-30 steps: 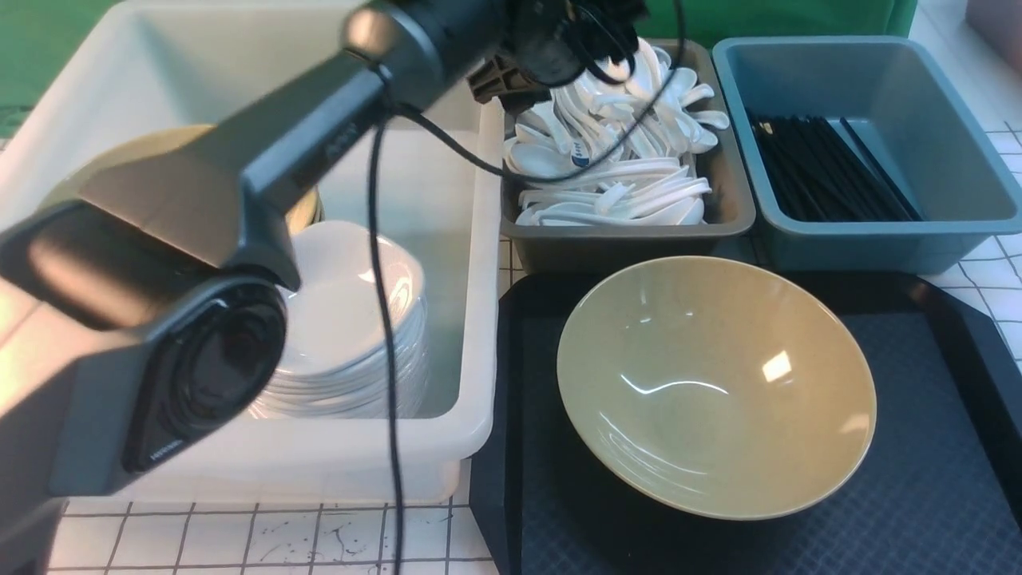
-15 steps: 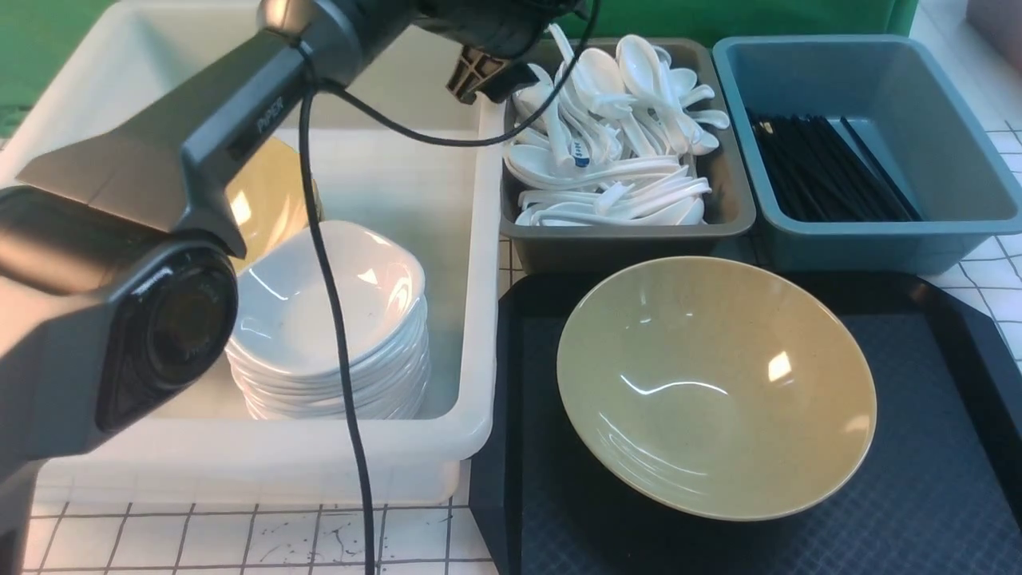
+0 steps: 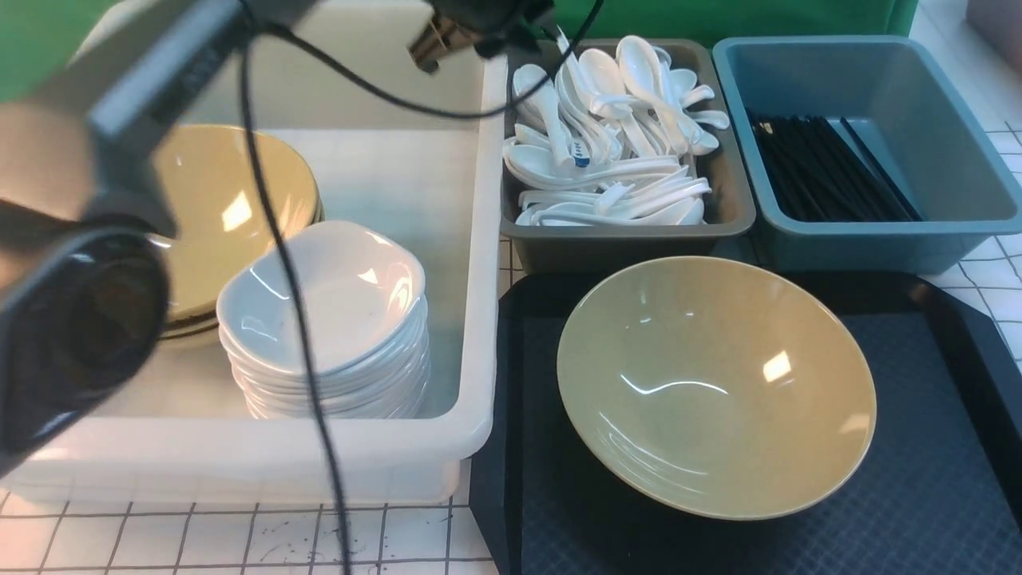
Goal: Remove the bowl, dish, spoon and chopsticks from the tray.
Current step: Use the left arm to grab the yellow noodle bowl on the left
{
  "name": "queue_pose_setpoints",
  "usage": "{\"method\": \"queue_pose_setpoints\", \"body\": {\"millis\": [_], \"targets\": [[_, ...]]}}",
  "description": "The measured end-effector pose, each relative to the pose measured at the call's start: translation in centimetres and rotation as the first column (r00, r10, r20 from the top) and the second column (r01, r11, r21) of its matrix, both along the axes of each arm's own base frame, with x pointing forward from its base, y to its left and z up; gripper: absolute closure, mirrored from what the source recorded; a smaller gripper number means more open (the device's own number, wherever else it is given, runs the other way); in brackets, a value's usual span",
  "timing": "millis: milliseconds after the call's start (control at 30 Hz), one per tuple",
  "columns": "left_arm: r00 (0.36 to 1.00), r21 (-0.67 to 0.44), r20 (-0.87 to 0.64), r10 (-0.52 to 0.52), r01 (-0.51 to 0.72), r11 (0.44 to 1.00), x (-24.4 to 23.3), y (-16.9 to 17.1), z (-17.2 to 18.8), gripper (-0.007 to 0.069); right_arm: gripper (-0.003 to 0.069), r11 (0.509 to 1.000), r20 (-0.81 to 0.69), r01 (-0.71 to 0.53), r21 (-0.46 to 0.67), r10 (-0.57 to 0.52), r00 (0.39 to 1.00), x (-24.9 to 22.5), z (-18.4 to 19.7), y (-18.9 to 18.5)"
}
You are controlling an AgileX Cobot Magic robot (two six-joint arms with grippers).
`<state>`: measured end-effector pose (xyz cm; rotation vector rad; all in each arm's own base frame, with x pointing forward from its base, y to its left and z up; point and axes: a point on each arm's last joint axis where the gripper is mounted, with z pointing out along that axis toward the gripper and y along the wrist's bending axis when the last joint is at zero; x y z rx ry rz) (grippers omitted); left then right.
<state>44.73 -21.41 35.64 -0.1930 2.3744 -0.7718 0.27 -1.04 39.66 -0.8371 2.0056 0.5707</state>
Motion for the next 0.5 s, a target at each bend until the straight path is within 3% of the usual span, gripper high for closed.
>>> {"method": "queue_pose_setpoints", "body": {"millis": [100,167,200,233,333,500], "targets": [[0.985,0.080,0.015,-0.172,0.170,0.982,-3.4,-0.5,3.1,0.0622,0.0496,1.000,0.008,0.028,-0.003,-0.027,1.000,0.2,0.0,-0.2],[0.948,0.150,-0.002,-0.319,0.316,0.937,-6.2,-1.7,4.4,0.0627,0.0496,1.000,0.010,0.031,-0.005,-0.031,0.999,0.2,0.0,-0.2],[0.940,0.162,-0.009,-0.340,0.337,0.927,-6.5,-1.8,4.4,0.0626,0.0496,1.000,0.010,0.031,-0.005,-0.031,0.999,0.2,0.0,-0.2],[0.898,0.198,-0.017,-0.439,0.433,0.879,-8.9,-3.6,4.8,0.0626,0.0496,0.999,0.011,0.033,-0.005,-0.033,0.999,0.2,0.0,-0.2],[0.825,0.262,-0.066,-0.561,0.557,0.788,-12.3,-6.8,3.6,0.0626,0.0496,0.999,0.011,0.033,-0.005,-0.033,0.999,0.2,0.0,-0.2],[0.683,0.374,-0.226,-0.694,0.719,0.586,-17.4,-10.9,-1.3,0.0626,0.0496,0.999,0.009,0.032,0.003,-0.032,0.999,0.1,0.0,-0.3]]}}
